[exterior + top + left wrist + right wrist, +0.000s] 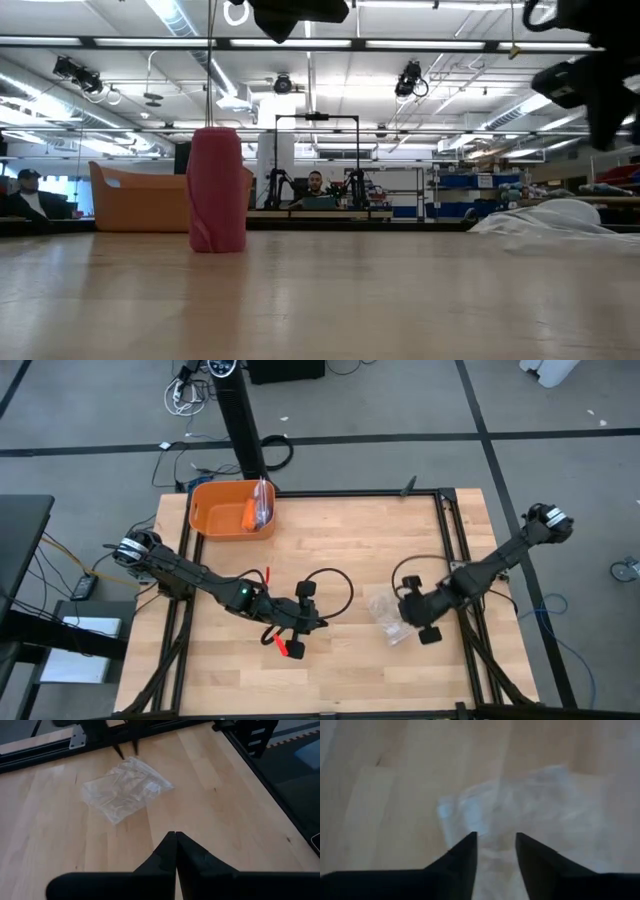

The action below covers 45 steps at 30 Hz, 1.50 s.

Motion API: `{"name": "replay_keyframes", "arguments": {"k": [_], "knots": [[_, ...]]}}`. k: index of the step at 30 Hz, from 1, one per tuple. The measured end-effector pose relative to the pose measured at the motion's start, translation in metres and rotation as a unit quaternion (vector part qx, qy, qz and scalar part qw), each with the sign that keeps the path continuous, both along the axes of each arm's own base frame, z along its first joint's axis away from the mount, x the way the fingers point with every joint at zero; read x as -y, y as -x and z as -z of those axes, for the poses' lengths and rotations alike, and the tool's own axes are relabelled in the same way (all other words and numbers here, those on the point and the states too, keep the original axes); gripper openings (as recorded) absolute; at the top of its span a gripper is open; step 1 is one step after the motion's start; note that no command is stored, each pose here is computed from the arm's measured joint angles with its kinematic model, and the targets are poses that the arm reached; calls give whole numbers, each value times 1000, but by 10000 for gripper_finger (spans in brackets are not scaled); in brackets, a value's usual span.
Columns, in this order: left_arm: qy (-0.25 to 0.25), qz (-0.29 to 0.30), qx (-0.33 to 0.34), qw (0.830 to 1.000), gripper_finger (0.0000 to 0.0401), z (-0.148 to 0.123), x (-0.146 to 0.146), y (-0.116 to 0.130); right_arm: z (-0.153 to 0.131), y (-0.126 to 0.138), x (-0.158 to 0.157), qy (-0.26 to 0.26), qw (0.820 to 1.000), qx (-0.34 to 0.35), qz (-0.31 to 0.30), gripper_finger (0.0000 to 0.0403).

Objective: Roll bandage
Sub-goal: Put the pink bandage into the transparent zip bag

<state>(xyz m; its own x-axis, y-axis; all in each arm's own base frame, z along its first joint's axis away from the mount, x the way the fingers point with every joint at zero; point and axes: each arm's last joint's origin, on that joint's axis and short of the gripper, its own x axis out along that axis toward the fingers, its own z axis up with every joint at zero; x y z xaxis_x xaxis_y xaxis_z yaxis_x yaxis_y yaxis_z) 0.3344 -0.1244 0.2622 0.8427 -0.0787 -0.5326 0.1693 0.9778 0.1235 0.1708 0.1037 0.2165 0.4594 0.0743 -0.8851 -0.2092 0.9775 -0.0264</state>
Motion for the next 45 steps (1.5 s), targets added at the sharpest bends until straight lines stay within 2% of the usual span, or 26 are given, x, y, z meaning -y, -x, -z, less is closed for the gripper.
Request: {"name": "replay_keyframes", "arguments": {"k": [4, 7, 15, 19, 23, 29, 31, 35, 45], "knots": [[1, -2, 0, 1000, 10, 0, 0, 0, 11, 4, -21, -2, 1000, -22, -13, 183], [3, -3, -1, 1000, 10, 0, 0, 0, 18, 8, -32, 0, 999, -37, -8, 207], [-2, -5, -11, 1000, 10, 2, -1, 1, 41, 12, -51, 24, 997, -78, 0, 214], [-4, -3, -11, 1000, 10, 2, -1, 1, 56, 9, -56, 41, 993, -108, -8, 195], [-17, 4, -14, 1000, 10, 3, -1, 2, 68, 1, -58, 58, 992, -112, -25, 156], [-19, 1, -45, 999, 10, 7, 1, 6, 67, -10, -47, 78, 992, -94, -17, 35], [-26, 8, -51, 998, 10, 9, 4, 9, 61, -12, -42, 89, 993, -74, -17, 10], [-41, 3, -48, 998, 10, 8, 5, 9, 46, -15, -32, 96, 995, -31, -3, 12], [-28, -6, -31, 999, 10, 14, 5, 9, 9, -12, -11, 97, 994, 58, -8, 3]]}}
